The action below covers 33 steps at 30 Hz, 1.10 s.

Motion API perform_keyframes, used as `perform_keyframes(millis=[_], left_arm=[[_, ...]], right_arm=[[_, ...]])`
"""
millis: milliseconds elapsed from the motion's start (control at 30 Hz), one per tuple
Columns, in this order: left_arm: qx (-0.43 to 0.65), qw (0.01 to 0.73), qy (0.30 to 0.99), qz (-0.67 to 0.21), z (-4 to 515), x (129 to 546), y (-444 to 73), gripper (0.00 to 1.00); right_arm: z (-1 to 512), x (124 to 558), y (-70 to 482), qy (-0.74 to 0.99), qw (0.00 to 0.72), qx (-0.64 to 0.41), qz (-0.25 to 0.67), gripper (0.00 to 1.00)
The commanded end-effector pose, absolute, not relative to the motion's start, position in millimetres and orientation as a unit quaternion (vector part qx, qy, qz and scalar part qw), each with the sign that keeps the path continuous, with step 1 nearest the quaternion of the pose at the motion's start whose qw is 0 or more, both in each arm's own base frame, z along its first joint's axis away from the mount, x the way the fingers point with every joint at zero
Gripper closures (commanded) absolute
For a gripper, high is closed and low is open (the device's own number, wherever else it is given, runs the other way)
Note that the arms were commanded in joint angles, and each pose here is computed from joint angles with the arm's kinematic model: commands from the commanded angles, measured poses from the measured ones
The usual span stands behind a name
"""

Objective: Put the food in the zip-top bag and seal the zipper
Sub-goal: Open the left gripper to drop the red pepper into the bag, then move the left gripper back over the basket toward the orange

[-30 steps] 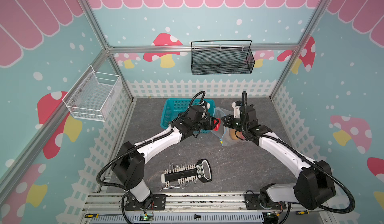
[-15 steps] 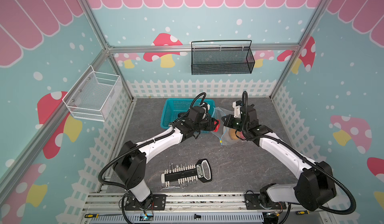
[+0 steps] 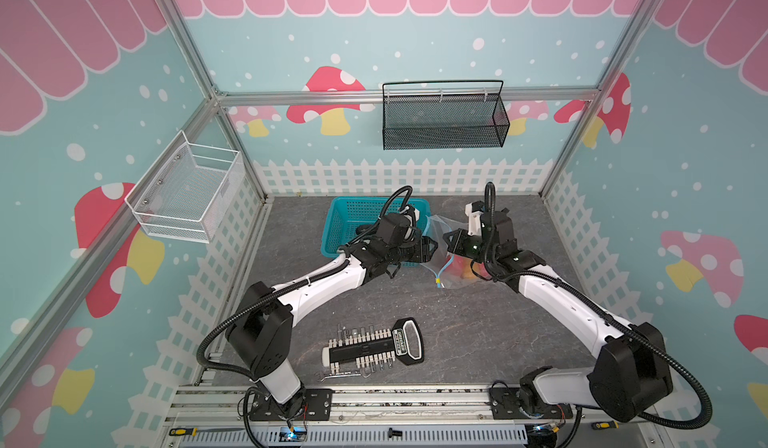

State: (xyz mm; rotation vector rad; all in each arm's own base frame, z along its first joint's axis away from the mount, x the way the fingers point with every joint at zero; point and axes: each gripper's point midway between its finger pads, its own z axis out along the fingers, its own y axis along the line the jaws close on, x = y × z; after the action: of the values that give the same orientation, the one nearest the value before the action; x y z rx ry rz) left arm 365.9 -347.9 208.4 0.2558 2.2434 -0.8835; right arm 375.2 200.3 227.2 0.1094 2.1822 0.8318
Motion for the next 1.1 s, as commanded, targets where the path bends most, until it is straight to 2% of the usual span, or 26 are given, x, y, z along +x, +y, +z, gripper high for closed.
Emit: perform_keyframes(millis=[0, 267, 367, 567, 1067], left_arm=[[0.096, 0.353, 0.868, -0.336, 202.2, 365.9, -347.1, 0.35], [0.089, 0.371, 0.865, -0.325, 228.0, 365.5, -332.7, 0.33], [0.069, 0.374, 0.877, -0.293, 233.2, 371.9, -315.7, 0.29], [-0.006, 0.332, 0.916, -0.226, 212.0, 394.4, -273.3, 0.27], [-0.016, 0.244, 0.955, -0.166, 157.5, 413.7, -257.0, 0.24]], right_arm=[[248.8, 378.8, 200.8, 0.844, 0.409, 0.044, 0.343, 1.0], [249.3, 377.8, 199.0, 0.845, 0.412, 0.044, 0.339, 1.0], [249.1, 378.3, 199.1, 0.845, 0.412, 0.044, 0.34, 1.0], [250.0, 379.3, 201.1, 0.844, 0.411, 0.042, 0.342, 1.0], [252.9, 379.7, 203.7, 0.842, 0.41, 0.035, 0.347, 1.0]])
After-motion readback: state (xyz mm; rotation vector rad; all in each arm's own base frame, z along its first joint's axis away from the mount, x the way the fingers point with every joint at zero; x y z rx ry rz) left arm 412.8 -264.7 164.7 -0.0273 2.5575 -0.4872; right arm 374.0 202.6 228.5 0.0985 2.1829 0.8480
